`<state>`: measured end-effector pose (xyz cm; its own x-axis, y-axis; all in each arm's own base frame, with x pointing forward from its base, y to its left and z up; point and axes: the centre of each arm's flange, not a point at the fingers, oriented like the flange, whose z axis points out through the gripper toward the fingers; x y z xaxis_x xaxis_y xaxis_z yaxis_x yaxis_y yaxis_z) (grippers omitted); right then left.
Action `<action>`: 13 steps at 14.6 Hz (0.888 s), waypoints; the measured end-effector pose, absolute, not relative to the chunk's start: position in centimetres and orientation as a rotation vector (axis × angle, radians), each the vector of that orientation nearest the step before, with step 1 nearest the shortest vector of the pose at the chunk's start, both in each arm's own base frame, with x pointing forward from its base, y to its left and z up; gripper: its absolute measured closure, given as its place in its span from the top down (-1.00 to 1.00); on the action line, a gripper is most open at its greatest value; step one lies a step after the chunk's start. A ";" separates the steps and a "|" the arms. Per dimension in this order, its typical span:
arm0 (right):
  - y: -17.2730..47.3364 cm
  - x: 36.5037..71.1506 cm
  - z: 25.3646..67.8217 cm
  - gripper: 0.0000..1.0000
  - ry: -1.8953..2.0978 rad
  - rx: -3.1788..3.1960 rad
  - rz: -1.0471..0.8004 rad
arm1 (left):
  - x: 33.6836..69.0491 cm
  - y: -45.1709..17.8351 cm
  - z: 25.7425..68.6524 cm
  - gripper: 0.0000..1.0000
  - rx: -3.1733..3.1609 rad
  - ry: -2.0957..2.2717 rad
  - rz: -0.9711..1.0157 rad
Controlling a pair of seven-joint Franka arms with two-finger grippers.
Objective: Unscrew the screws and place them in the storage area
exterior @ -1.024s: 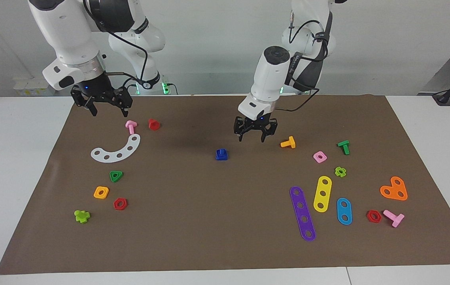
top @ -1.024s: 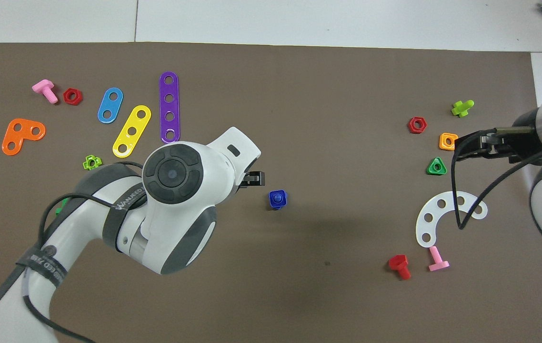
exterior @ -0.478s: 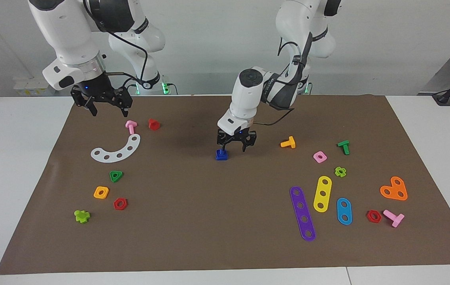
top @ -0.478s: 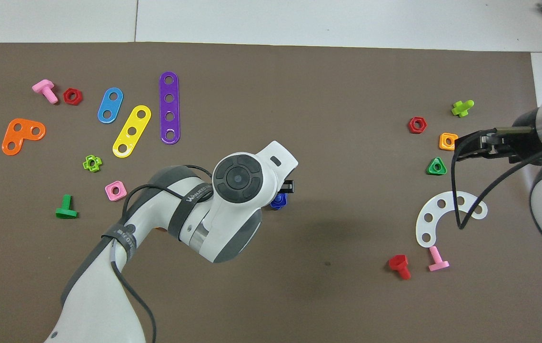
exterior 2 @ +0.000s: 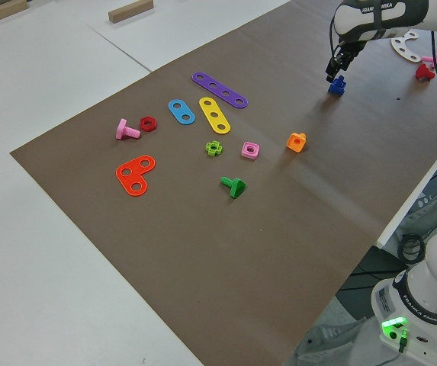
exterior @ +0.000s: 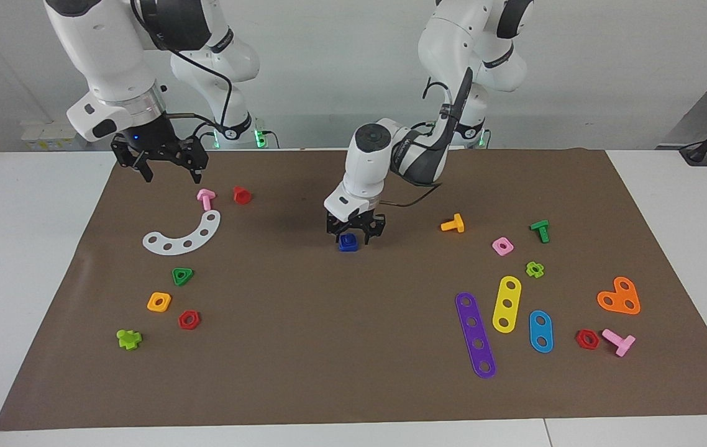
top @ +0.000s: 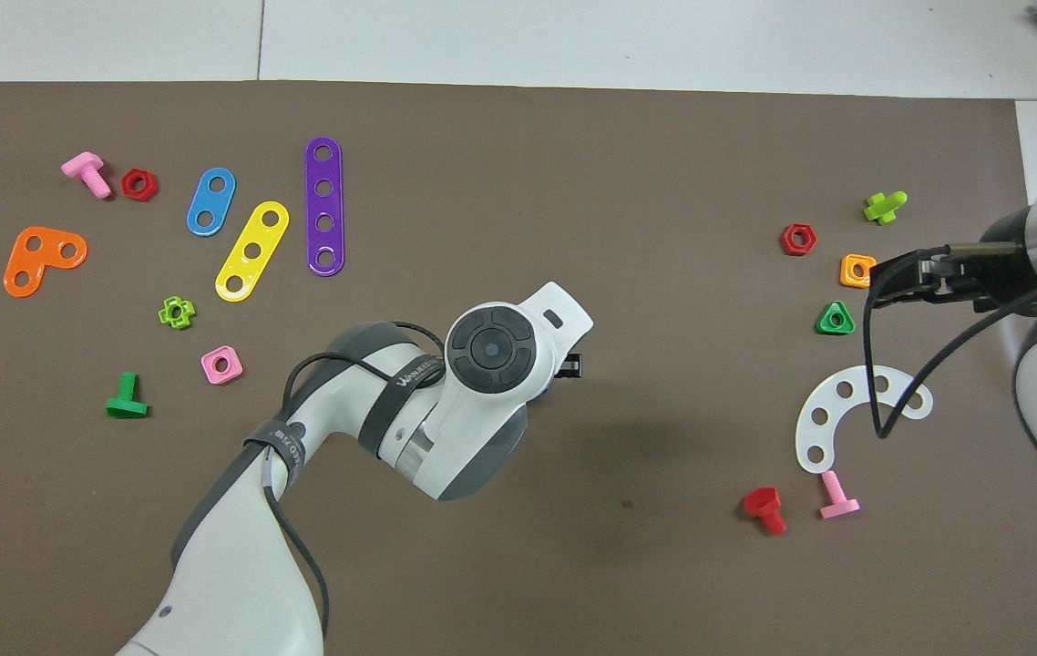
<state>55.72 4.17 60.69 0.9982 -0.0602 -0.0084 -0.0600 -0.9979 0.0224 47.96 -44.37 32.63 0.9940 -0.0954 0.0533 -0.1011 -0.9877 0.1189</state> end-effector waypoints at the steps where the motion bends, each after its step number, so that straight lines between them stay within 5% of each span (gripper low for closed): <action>1: 4.2 55.7 60.7 1.00 -0.094 3.118 -0.014 | 47.9 -44.5 32.2 0.55 3.018 -0.152 0.066; 13: 4.2 55.7 60.7 1.00 -0.094 3.118 -0.014 | 46.4 -45.2 30.7 0.30 3.034 -0.188 0.030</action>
